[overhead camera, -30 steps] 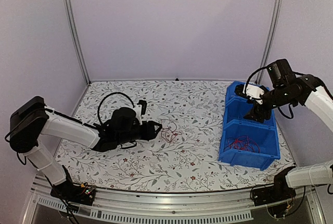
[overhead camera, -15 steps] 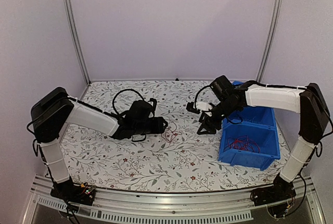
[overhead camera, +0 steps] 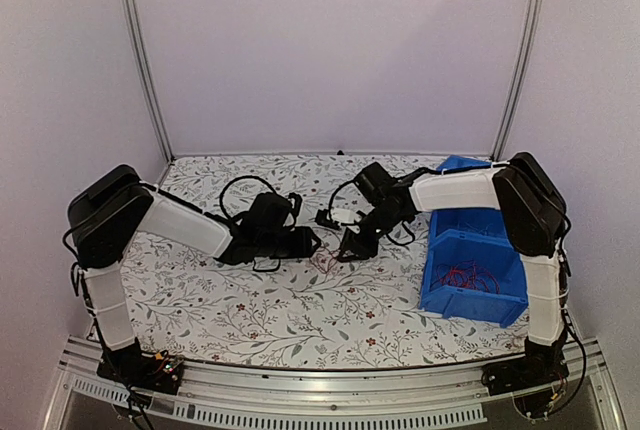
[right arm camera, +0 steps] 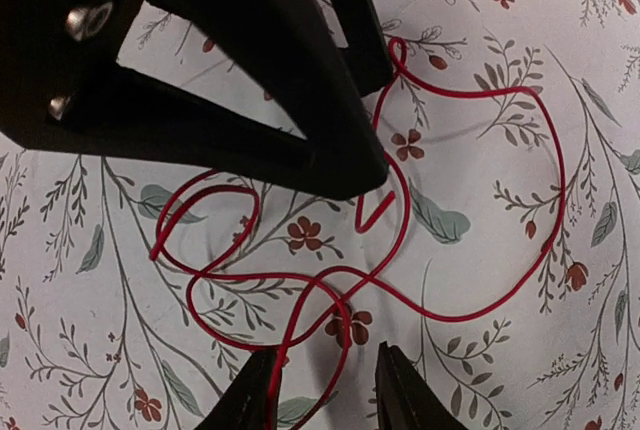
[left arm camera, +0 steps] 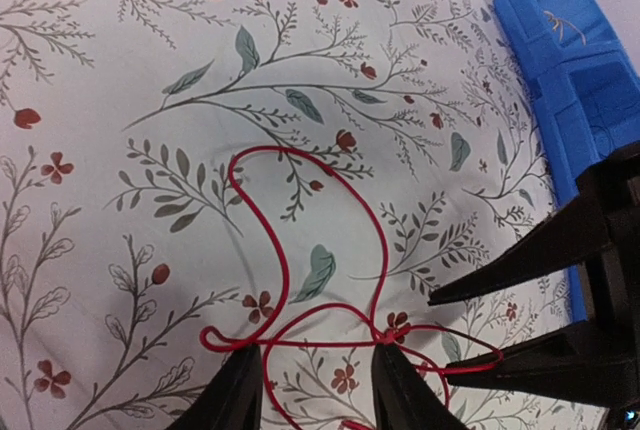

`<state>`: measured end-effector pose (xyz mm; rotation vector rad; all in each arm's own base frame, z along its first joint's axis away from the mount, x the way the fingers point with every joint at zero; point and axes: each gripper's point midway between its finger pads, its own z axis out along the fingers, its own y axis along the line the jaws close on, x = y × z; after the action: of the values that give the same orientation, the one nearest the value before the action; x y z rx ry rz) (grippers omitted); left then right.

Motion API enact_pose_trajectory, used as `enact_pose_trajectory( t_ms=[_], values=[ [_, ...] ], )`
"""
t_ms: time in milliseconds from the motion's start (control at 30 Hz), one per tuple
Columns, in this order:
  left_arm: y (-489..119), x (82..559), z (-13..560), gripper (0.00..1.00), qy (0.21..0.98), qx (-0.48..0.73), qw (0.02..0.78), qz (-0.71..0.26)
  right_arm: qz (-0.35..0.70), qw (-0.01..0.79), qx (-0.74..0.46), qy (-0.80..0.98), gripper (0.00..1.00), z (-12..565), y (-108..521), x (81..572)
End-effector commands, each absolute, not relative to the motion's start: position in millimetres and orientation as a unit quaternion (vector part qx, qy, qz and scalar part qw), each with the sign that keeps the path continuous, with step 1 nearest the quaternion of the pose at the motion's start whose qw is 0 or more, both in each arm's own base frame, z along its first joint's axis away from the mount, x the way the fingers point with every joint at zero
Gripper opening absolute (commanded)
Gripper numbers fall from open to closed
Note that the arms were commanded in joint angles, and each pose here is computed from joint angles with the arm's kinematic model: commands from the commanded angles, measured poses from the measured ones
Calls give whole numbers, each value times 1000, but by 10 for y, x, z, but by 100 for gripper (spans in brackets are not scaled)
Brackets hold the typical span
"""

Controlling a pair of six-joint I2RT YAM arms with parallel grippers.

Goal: Untangle the cables

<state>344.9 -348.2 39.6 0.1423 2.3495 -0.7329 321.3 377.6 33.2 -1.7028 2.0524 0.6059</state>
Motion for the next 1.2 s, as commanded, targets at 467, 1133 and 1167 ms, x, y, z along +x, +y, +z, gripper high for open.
enact_pose_trajectory(
  t_ms=[467, 1133, 1167],
  values=[
    [-3855, 3709, 270, 22, 889, 58, 286, -354, 270, 293, -616, 679, 0, 1565, 3856, 2831],
    [-3362, 3560, 179, 0, 907, 37, 280, -313, 199, 583, -507, 603, 0, 4192, 2600, 2933],
    [-3343, 3559, 187, 0, 906, 36, 282, -314, 197, 587, -502, 604, 0, 4216, 2554, 2940]
  ],
)
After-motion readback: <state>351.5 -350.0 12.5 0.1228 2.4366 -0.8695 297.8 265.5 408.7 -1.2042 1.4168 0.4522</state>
